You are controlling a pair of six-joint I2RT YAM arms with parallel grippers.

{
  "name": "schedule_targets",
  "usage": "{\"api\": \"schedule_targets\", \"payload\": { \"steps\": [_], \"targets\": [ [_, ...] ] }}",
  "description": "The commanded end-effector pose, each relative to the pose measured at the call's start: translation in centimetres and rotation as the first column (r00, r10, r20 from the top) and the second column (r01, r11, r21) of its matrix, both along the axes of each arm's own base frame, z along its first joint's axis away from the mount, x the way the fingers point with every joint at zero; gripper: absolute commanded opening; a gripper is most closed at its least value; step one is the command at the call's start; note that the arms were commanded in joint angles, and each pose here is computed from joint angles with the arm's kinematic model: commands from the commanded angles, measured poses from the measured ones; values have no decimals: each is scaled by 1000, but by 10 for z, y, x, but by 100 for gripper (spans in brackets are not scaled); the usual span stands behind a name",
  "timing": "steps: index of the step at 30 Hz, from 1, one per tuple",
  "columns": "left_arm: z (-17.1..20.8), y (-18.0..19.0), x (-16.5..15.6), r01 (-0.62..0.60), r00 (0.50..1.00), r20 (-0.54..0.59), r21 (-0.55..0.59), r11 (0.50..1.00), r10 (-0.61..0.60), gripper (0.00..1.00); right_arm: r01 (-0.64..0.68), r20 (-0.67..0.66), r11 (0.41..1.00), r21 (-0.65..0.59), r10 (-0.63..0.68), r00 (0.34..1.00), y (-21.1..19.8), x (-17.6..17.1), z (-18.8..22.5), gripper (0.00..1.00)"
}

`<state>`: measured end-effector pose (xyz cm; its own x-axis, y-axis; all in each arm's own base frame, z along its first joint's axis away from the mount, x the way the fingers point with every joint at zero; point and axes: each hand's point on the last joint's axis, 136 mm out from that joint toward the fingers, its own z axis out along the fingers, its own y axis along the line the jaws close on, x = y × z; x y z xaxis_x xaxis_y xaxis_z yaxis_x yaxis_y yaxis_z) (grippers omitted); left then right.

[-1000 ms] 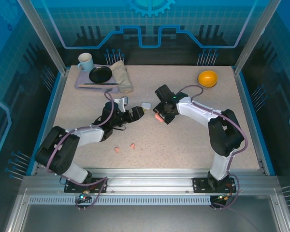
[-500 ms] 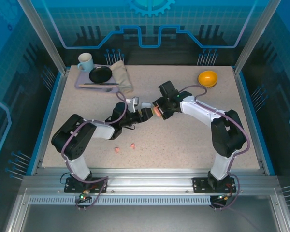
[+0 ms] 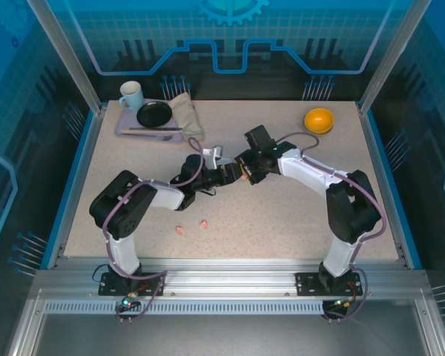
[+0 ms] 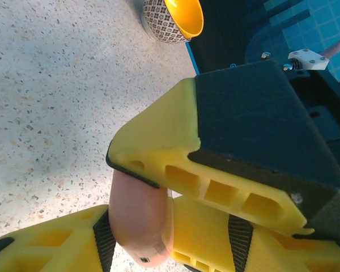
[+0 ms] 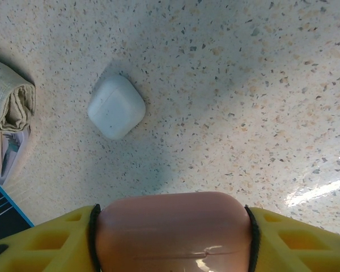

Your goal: Insert wireless bluetooth earbuds into charging case

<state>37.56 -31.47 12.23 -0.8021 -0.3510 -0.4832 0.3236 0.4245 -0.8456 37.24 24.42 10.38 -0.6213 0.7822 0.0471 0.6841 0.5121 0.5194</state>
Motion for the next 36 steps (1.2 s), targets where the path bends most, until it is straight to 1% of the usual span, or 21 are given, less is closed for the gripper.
{"api": "schedule_targets", "payload": {
  "steps": [1, 5, 14, 19, 22, 23, 24, 25, 28, 29, 31, 33, 36],
  "targets": [
    [11, -11, 5, 25, 999, 37, -29, 999, -24, 54, 15, 18, 999, 35, -15, 1000, -3, 0, 13, 47],
    [9, -13, 5, 30, 999, 32, -27, 999, -29, 51, 13, 23, 999, 39, -14, 1000, -2, 1, 14, 46],
    [5, -16, 6, 37, 999, 27, -25, 999, -37, 39, 16, 28, 999, 41, -18, 999, -3, 0, 15, 45],
    [6, -17, 8, 40, 999, 31, -22, 999, -40, 21, 17, 26, 999, 43, -18, 1000, -4, -1, 15, 45],
    [7, -18, 9, 46, 998, 35, -18, 999, -45, 13, 15, 34, 999, 52, -17, 999, -4, -1, 18, 45],
    [8, -18, 9, 48, 998, 37, -16, 999, -47, 9, 15, 38, 999, 52, -17, 999, -5, -1, 19, 47],
    [9, -18, 9, 53, 998, 39, -16, 998, -53, 5, 12, 49, 998, 54, -14, 999, -5, 1, 22, 50],
    [10, -18, 9, 55, 998, 39, -15, 998, -54, 3, 12, 58, 998, 56, -15, 998, -7, 2, 26, 56],
    [13, -17, 7, 60, 998, 37, -10, 998, -60, 2, -6, 109, 998, 63, -1, 994, -12, 11, 41, 73],
    [15, -16, 7, 62, 997, 39, -7, 998, -61, 2, -15, 131, 998, 58, 8, 991, -16, 14, 47, 76],
    [20, -15, 3, 76, 996, 42, -2, 997, -76, 2, -30, 186, 999, 44, 21, 982, -25, 21, 62, 80],
    [26, -13, -1, 97, 994, 44, 10, 995, -98, 2, -50, 248, 998, 28, 42, 968, -38, 26, 76, 81],
    [42, -4, -10, 143, 987, 63, 37, 989, -145, 2, -121, 354, 992, -21, 120, 928, -57, 30, 95, 81]
  ]
}}
